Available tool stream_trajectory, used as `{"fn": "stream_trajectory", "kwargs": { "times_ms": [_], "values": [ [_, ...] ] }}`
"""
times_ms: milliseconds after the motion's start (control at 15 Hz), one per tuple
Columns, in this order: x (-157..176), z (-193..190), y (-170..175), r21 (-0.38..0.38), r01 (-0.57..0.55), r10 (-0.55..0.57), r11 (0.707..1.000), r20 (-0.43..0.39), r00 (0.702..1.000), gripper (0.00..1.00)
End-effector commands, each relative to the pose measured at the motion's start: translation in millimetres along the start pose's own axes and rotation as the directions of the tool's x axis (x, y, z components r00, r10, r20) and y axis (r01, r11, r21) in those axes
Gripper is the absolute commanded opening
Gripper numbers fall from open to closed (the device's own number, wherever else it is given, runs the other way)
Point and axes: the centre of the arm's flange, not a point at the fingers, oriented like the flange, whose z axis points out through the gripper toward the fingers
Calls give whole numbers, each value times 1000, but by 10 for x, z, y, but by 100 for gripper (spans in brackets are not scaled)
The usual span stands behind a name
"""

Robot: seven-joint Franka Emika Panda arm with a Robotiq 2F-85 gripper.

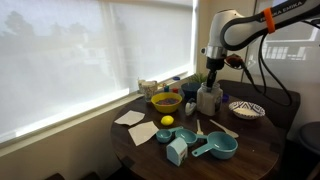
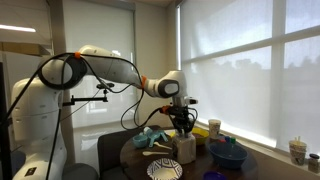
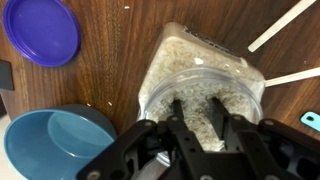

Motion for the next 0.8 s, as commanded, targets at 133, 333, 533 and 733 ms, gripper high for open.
{"fn": "stream_trajectory", "kwargs": {
  "times_ms": [133,333,533,733],
  "values": [
    [31,139,-5,14,6,-6,1000,34,999,2],
    [27,151,-16,17,7,-7,1000,37,999,0],
    [23,127,-16,18,4,-5,1000,36,999,1],
    [-9,18,10,9,-2,1,1000,25,1000,1]
  ]
}}
